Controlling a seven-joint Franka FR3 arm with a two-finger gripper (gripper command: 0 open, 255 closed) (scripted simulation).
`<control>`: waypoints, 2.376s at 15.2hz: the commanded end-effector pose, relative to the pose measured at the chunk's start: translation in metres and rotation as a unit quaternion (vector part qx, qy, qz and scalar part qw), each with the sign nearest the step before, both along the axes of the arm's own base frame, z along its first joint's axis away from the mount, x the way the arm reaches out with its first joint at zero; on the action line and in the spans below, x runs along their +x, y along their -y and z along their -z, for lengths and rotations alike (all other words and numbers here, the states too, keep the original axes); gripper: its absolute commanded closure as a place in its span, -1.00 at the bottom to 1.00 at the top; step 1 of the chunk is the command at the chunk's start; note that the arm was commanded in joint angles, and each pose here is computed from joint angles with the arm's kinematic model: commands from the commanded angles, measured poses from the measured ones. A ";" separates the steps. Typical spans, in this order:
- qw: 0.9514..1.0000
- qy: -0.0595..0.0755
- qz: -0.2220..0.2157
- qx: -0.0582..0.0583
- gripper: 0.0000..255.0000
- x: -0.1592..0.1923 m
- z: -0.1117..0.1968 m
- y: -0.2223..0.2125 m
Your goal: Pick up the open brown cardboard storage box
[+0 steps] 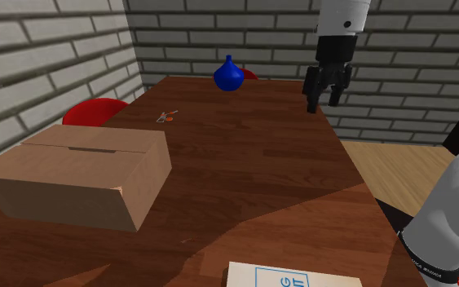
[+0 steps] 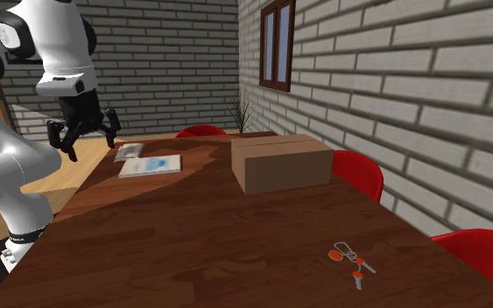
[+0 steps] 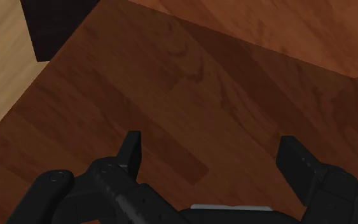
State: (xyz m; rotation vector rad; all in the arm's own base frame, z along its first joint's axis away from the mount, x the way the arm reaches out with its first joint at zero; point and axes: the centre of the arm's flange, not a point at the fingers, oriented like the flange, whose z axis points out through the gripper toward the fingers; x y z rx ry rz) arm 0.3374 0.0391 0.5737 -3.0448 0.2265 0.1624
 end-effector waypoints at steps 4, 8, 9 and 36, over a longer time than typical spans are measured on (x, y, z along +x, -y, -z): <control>0.999 -0.025 0.033 0.025 -1.00 0.023 0.017 -0.057; 0.996 -0.045 0.059 0.045 -1.00 0.044 0.031 -0.098; 0.995 -0.050 0.065 0.050 -1.00 0.049 0.034 -0.109; 0.939 -0.181 0.233 0.179 -1.00 0.229 0.109 -0.370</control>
